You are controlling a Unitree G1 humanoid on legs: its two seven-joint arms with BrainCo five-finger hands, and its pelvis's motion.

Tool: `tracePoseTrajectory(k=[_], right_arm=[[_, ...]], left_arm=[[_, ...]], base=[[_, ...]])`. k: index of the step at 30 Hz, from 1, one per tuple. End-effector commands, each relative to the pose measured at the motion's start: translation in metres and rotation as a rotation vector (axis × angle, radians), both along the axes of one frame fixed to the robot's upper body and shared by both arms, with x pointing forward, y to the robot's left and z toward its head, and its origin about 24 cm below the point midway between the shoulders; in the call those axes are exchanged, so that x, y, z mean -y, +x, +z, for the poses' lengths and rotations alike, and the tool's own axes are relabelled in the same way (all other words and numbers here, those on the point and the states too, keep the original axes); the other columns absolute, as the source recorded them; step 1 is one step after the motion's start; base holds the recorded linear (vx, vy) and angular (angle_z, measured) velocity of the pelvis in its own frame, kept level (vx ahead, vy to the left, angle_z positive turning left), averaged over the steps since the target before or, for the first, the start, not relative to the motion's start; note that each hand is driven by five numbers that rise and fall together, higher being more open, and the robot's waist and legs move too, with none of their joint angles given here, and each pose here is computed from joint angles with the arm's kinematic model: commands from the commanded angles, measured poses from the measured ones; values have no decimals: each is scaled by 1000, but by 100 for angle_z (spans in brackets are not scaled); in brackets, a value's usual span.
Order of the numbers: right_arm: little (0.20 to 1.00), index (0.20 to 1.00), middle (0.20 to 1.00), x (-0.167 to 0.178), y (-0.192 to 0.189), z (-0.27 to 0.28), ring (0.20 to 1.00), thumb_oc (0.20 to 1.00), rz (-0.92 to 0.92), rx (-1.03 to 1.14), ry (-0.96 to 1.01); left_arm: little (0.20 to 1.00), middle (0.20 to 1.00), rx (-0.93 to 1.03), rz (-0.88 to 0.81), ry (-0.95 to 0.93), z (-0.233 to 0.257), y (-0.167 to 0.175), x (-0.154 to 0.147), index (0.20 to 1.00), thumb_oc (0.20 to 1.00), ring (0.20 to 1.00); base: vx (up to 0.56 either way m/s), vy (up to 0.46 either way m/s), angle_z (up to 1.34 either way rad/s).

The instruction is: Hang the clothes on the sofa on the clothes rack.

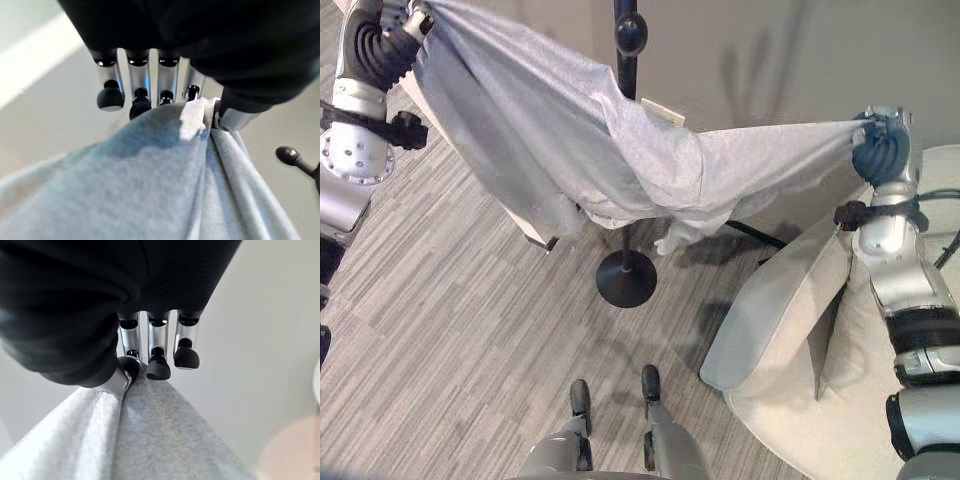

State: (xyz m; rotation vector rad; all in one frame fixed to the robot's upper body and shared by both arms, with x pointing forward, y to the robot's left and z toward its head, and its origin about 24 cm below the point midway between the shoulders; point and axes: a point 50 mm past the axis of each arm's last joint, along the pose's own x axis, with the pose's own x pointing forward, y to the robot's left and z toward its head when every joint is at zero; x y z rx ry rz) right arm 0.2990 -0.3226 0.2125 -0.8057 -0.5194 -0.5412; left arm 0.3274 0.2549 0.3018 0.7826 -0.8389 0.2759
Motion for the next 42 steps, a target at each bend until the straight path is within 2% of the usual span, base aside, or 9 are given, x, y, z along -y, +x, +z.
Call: tracePoseTrajectory(k=[1,5,15,23,27,36,42], right_arm=[[200,200,200,12,-19,28,200,200,-49,156,-50],[200,200,200,11,-35,24,200,200,-46,175,-80],[200,200,200,1,-60,51,200,200,-52,323,-193],[200,200,200,-7,-74,57,200,200,-48,391,-218],[200,200,200,-8,-87,61,200,200,-76,477,-206],[200,200,200,-10,-93,69,200,200,-76,557,-187],[200,200,200,-14,-86,105,200,200,-65,645,-253]], left_arm=[[200,200,162,-14,-9,31,-23,-11,200,200,200],[200,200,164,-25,4,19,-42,-19,200,200,200],[200,200,275,-178,-14,20,-77,-4,200,200,200],[200,200,339,-284,-83,19,-100,-1,200,200,200],[200,200,440,-357,-145,19,-123,0,200,200,200],[200,200,511,-366,-194,21,-128,1,200,200,200],[200,200,547,-297,-124,44,-112,6,200,200,200]], base=[[37,7,-3],[53,13,-3],[23,14,1],[13,9,-1],[0,0,0],[0,0,0],[0,0,0]])
